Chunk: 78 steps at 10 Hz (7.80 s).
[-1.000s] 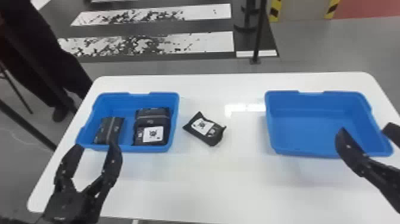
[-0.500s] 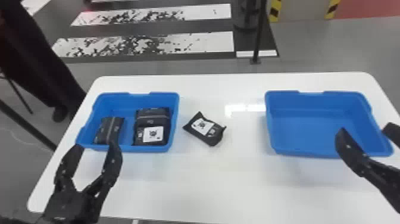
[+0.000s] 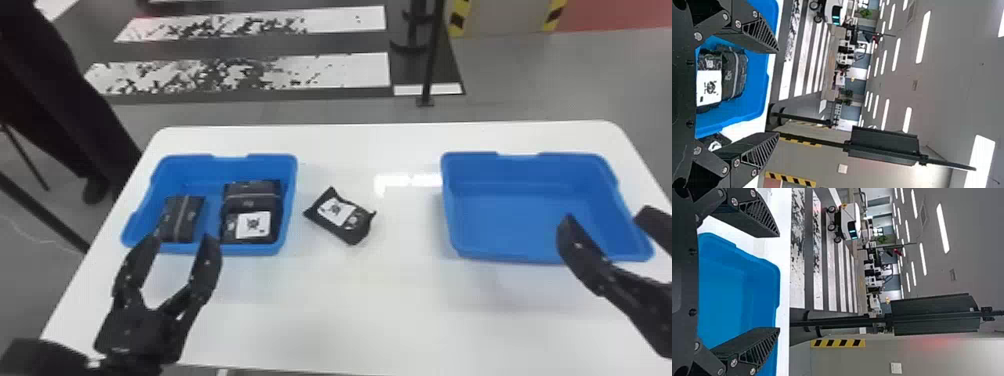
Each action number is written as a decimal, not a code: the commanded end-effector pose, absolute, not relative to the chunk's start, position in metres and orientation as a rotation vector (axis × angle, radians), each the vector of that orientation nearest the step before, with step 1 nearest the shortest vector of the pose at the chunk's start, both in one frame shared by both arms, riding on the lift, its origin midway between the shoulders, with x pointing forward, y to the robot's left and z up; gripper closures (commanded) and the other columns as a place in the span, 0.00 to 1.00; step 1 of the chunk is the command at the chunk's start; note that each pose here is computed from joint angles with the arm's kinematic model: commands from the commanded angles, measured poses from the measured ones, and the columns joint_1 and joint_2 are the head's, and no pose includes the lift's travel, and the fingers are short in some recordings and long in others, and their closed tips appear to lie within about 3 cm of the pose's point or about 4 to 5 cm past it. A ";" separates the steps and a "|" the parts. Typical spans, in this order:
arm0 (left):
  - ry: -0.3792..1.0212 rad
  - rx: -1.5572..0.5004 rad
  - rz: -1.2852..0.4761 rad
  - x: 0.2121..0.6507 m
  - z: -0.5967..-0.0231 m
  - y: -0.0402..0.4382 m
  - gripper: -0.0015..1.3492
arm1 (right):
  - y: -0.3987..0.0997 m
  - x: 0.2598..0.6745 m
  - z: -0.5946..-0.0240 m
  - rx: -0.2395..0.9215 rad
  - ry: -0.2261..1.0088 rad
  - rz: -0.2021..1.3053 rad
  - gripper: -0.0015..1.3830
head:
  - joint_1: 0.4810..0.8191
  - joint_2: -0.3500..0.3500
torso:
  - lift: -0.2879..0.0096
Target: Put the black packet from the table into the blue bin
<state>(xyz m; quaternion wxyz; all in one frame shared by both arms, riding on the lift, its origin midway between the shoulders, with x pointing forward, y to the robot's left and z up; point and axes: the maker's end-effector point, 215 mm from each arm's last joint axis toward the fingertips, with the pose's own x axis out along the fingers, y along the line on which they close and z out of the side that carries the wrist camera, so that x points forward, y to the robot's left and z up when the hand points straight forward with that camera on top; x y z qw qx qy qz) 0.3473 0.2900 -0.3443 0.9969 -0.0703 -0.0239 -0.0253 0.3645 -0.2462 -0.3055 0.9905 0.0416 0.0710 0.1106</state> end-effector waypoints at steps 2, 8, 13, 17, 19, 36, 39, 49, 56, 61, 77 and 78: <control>0.024 -0.116 -0.144 0.382 -0.369 0.259 0.23 | -0.246 0.364 -0.306 0.086 0.143 0.222 0.13 | 0.63 0.58 | 0.60; 0.196 0.011 -0.348 0.479 -0.424 0.179 0.21 | -0.245 0.367 -0.305 0.087 0.138 0.223 0.13 | 0.63 0.43 | 0.60; 0.341 0.013 -0.501 0.518 -0.471 0.103 0.18 | -0.246 0.368 -0.305 0.088 0.137 0.224 0.13 | 0.63 0.29 | 0.60; 0.479 0.107 -0.530 0.525 -0.519 0.093 0.18 | -0.245 0.368 -0.305 0.092 0.137 0.225 0.13 | 0.63 0.21 | 0.60; 0.529 0.150 -0.505 0.531 -0.534 0.108 0.35 | -0.245 0.369 -0.305 0.093 0.134 0.225 0.13 | 0.63 0.23 | 0.60; 0.192 0.194 -0.159 0.492 -0.379 0.315 0.08 | -0.244 0.367 -0.306 0.116 0.135 0.228 0.13 | 0.63 0.58 | 0.60; 0.026 0.134 -0.189 0.453 -0.356 0.296 0.16 | -0.244 0.366 -0.307 0.118 0.137 0.228 0.13 | 0.63 0.62 | 0.60; -0.087 0.044 -0.069 0.339 -0.324 0.326 0.16 | -0.237 0.368 -0.309 0.127 0.138 0.241 0.13 | 0.63 0.72 | 0.60; -0.081 0.018 -0.067 0.338 -0.327 0.324 0.16 | -0.234 0.369 -0.309 0.132 0.135 0.244 0.13 | 0.63 0.71 | 0.60; -0.076 0.010 -0.065 0.336 -0.329 0.325 0.16 | -0.234 0.369 -0.308 0.132 0.132 0.245 0.13 | 0.63 0.71 | 0.60; -0.091 -0.025 -0.048 0.335 -0.326 0.327 0.16 | -0.235 0.370 -0.308 0.127 0.131 0.242 0.13 | 0.63 0.72 | 0.60; -0.092 -0.028 -0.040 0.333 -0.326 0.329 0.16 | -0.235 0.368 -0.310 0.127 0.136 0.242 0.13 | 0.63 0.71 | 0.60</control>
